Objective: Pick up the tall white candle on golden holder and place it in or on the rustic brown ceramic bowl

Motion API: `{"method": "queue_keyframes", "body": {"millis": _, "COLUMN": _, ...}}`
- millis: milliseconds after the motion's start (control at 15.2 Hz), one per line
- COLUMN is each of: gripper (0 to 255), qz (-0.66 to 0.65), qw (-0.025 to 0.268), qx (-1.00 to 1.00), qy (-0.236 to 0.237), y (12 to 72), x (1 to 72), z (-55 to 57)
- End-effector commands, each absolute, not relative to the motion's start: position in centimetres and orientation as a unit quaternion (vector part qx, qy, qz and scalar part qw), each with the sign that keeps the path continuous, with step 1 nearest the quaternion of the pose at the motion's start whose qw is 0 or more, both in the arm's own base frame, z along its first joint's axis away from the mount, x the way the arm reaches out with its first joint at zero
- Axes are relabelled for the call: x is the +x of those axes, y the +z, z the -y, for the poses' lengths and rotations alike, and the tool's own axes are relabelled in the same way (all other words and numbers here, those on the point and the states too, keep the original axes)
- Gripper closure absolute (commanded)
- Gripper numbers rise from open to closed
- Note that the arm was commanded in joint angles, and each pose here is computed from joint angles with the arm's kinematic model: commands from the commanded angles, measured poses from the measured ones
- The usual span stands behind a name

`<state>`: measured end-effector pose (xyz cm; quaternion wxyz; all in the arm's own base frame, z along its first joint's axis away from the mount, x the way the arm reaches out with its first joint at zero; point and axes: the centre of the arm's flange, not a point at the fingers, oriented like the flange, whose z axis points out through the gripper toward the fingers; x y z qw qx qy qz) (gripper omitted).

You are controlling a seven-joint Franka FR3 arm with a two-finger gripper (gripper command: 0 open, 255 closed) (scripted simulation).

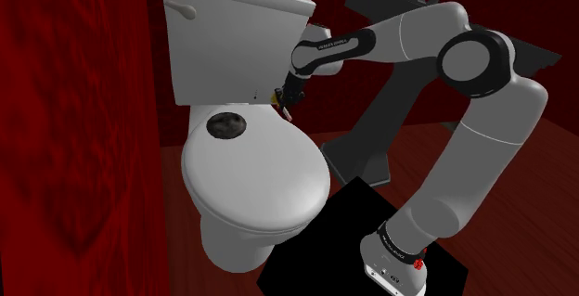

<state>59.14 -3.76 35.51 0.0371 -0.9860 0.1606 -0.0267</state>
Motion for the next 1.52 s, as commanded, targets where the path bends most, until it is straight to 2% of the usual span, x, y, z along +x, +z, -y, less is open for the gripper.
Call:
{"method": "queue_keyframes", "body": {"millis": 0, "gripper": 255, "qz": -0.161, "qw": 0.037, "qx": -0.986, "qy": -0.027, "y": 36.7, "x": 59.2, "z": 3.8}}
{"method": "queue_keyframes", "body": {"millis": 1122, "gripper": 255, "qz": -0.161, "qw": 0.037, "qx": -0.986, "qy": -0.027, "y": 45.6, "x": 59.2, "z": 3.8}}
{"method": "queue_keyframes", "body": {"millis": 1452, "gripper": 255, "qz": -0.161, "qw": 0.037, "qx": -0.986, "qy": -0.027, "y": 45.7, "x": 59.2, "z": -2.8}}
